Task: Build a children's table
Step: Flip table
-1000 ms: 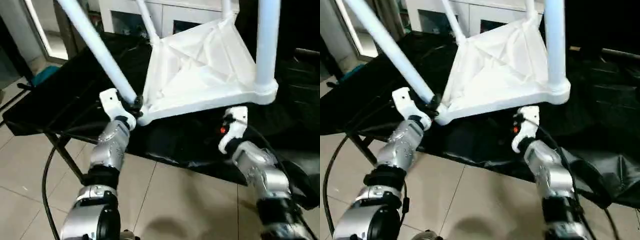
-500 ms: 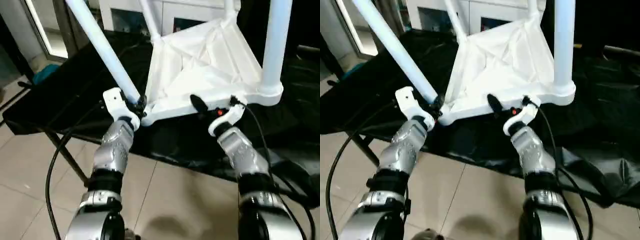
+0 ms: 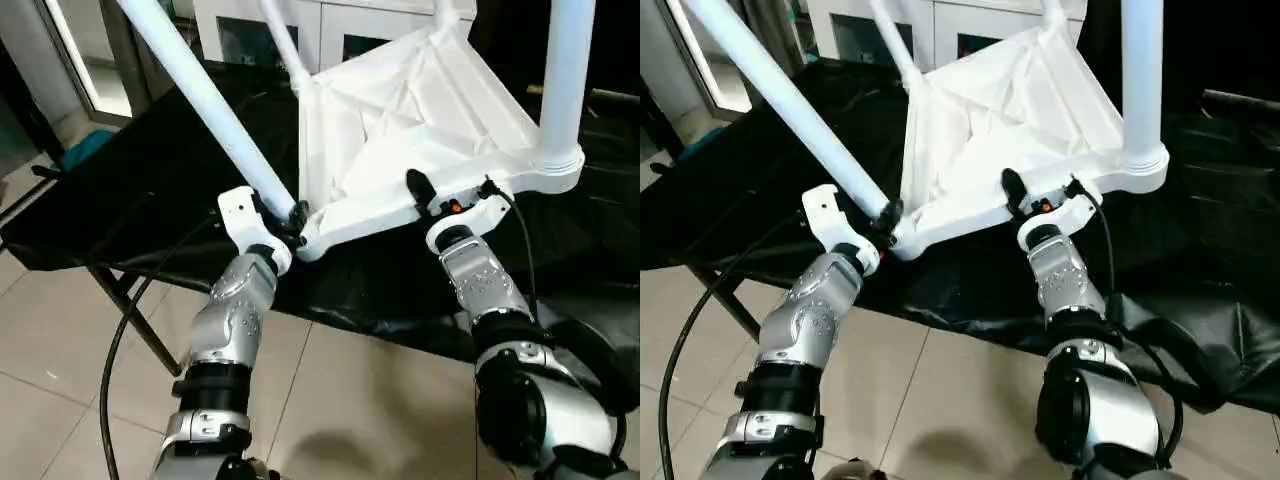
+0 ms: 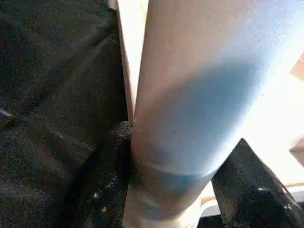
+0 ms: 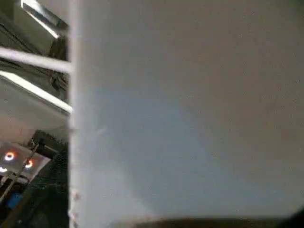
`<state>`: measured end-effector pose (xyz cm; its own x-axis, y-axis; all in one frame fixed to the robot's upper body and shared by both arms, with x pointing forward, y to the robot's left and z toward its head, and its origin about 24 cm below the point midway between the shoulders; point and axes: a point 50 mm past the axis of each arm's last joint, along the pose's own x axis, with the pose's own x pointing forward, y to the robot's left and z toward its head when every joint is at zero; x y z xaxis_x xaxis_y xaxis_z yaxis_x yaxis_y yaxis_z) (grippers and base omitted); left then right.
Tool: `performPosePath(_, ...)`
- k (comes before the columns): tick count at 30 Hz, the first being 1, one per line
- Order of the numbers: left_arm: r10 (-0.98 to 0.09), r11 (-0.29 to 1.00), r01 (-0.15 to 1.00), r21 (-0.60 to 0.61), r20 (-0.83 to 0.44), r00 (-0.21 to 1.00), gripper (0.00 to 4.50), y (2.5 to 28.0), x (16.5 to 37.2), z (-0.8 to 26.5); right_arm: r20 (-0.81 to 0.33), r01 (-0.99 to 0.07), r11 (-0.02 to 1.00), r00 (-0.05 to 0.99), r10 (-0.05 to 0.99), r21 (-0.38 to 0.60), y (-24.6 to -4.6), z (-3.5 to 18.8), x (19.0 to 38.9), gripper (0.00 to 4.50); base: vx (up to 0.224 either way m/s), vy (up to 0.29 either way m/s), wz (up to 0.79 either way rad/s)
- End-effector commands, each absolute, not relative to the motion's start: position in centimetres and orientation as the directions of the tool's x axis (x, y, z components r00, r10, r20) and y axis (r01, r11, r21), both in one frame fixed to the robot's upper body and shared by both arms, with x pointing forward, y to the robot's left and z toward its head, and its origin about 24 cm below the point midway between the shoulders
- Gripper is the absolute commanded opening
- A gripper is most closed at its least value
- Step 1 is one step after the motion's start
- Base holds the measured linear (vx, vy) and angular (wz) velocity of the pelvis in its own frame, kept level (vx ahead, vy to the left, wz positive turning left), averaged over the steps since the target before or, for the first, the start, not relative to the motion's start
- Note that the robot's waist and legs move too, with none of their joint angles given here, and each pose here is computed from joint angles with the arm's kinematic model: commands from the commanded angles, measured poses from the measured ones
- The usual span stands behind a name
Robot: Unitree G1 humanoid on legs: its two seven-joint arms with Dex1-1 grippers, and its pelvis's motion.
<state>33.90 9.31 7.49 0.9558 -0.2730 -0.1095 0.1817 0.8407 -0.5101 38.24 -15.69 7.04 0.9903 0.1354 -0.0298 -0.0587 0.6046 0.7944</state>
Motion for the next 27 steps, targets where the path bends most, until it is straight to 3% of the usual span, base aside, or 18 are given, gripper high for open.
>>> performPosePath(1, -0.376, 0.762, 0.268, -0.590, -0.066, 0.924, 2.14, 7.9, 33.3, 7.8, -0.023, -0.065, 0.607, 0.990, 0.136, 0.792, -15.7, 7.4, 38.6, 3.71, 0.000, 0.000, 0.00)
performPosePath(13, -0.359, 0.784, 0.246, -0.570, -0.093, 0.929, 2.14, 8.6, 33.5, 7.8, -0.022, -0.063, 0.619, 0.992, 0.128, 0.783, -16.2, 7.3, 38.7, 2.77, 0.000, 0.000, 0.00)
performPosePath(16, -0.353, 0.767, 0.235, -0.597, -0.087, 0.932, 2.84, 8.9, 33.6, 7.8, -0.021, -0.057, 0.628, 0.993, 0.116, 0.776, -16.4, 7.3, 38.8, 2.47, 0.000, 0.000, 0.00)
performPosePath(27, -0.178, 0.739, 0.159, -0.655, 0.038, 0.983, 3.64, 14.3, 33.0, 9.1, 0.003, 0.061, 0.687, 0.996, -0.093, 0.724, -20.9, 8.8, 38.8, 2.27, 0.000, 0.000, 0.00)
